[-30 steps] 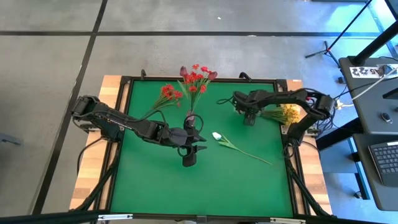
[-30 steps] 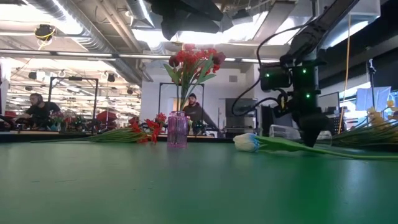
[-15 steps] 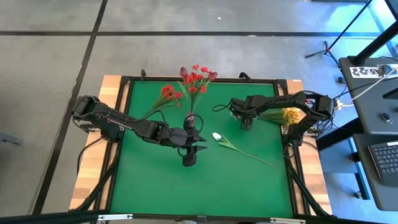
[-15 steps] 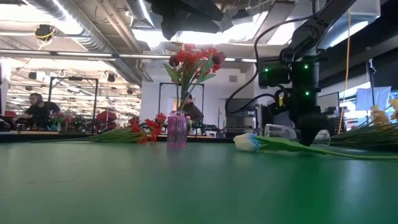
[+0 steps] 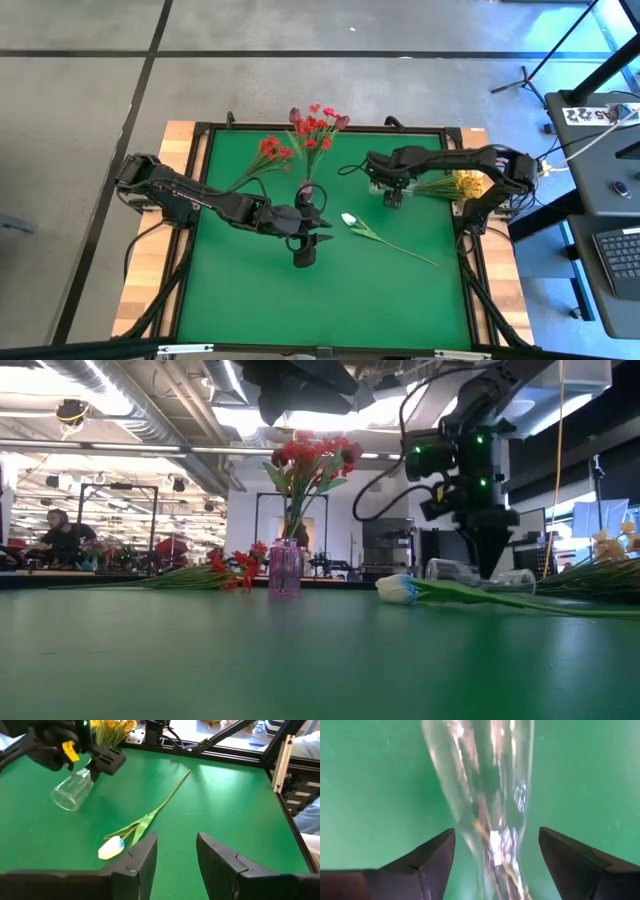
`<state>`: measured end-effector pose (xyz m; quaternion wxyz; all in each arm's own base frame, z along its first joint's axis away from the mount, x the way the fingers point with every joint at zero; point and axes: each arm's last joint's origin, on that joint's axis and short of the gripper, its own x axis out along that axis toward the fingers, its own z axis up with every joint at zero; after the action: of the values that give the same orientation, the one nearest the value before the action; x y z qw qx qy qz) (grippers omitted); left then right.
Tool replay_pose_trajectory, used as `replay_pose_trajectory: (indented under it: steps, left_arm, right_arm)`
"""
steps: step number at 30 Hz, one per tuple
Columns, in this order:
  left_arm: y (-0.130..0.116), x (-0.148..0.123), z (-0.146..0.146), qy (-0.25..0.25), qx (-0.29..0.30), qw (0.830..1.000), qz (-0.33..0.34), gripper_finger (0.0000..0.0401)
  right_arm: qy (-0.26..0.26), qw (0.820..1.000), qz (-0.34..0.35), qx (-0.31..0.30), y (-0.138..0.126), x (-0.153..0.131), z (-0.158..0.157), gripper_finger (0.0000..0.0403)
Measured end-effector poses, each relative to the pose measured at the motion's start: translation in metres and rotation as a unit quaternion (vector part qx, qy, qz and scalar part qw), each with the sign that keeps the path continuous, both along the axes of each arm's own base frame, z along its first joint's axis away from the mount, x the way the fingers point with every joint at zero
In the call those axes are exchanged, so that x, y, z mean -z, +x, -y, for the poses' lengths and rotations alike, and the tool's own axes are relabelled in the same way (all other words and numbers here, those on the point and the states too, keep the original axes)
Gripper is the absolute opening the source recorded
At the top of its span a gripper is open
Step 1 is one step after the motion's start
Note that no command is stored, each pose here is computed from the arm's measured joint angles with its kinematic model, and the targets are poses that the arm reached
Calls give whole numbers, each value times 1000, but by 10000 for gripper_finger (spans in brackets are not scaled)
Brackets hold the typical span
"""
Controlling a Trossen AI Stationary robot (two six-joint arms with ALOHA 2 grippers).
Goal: Sort flowers into vase by color
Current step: Remove the white tulip from the transparent vase
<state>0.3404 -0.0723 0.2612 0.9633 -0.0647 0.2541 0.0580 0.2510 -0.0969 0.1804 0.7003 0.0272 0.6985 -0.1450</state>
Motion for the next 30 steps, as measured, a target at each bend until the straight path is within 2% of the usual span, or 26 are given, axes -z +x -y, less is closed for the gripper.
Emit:
replay_pose_trajectory:
  steps: [5,10,17,23,30]
  left_arm:
    - [-1,1,0,-1,-1,1000,-6,133]
    - [-1,2,0,0,-2,1000,-13,133]
    - [-3,4,1,0,0,1000,-23,133]
    - [-3,4,4,0,3,1000,-22,133]
    - [-3,4,3,-1,2,1000,-21,133]
  right_arm:
    - [5,1000,-25,0,0,-18,1,289]
    - [-6,997,-72,-1,-14,-36,-3,289]
    - [-16,999,-38,3,-51,-51,-16,289]
    - [-33,999,6,-20,-86,-41,-29,289]
    - [-54,997,-38,-39,-105,-10,-35,289]
